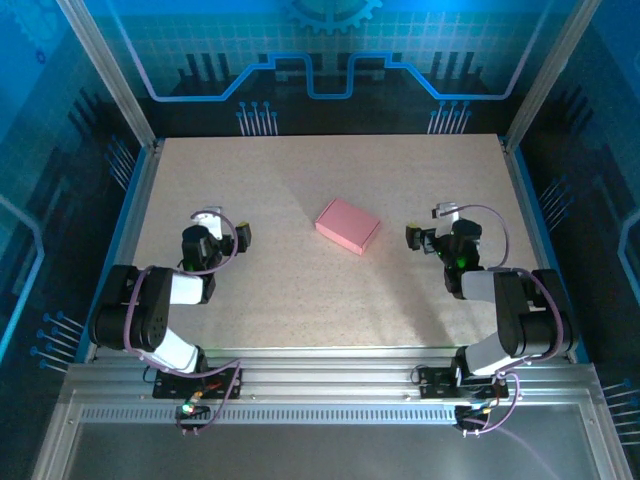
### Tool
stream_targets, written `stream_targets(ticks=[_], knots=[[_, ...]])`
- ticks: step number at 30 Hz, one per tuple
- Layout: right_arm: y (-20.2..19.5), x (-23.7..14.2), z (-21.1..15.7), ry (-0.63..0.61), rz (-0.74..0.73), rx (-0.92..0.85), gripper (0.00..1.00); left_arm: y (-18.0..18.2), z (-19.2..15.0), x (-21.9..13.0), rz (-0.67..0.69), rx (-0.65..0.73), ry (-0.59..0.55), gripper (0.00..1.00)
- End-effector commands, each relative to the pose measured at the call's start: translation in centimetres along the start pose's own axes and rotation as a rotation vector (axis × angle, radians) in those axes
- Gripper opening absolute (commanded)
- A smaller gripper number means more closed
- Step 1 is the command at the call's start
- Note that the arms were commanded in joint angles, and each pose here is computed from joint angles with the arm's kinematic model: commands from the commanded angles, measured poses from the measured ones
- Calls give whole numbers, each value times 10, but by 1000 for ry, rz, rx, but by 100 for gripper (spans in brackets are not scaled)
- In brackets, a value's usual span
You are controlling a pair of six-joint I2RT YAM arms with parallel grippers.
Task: Fold the paper box
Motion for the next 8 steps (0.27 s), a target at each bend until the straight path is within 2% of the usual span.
stream_targets(ticks=[1, 8], knots=[[2, 2, 6, -15, -6, -23, 100, -2, 11, 3, -5, 22, -37, 99], [2, 2, 6, -18, -10, -25, 100, -2, 12, 3, -6, 22, -39, 99]])
Point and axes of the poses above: each hand's point on the last joint's axis, 136 mm out from that joint toward the fingers, its own x axis out along the fingers, its own y axis along the line the jaws close on, z = x × y, the point moved 6 cm from there along -x, back along the fingers, and after that the axes turned 1 degree about x, right-handed, at the moved point
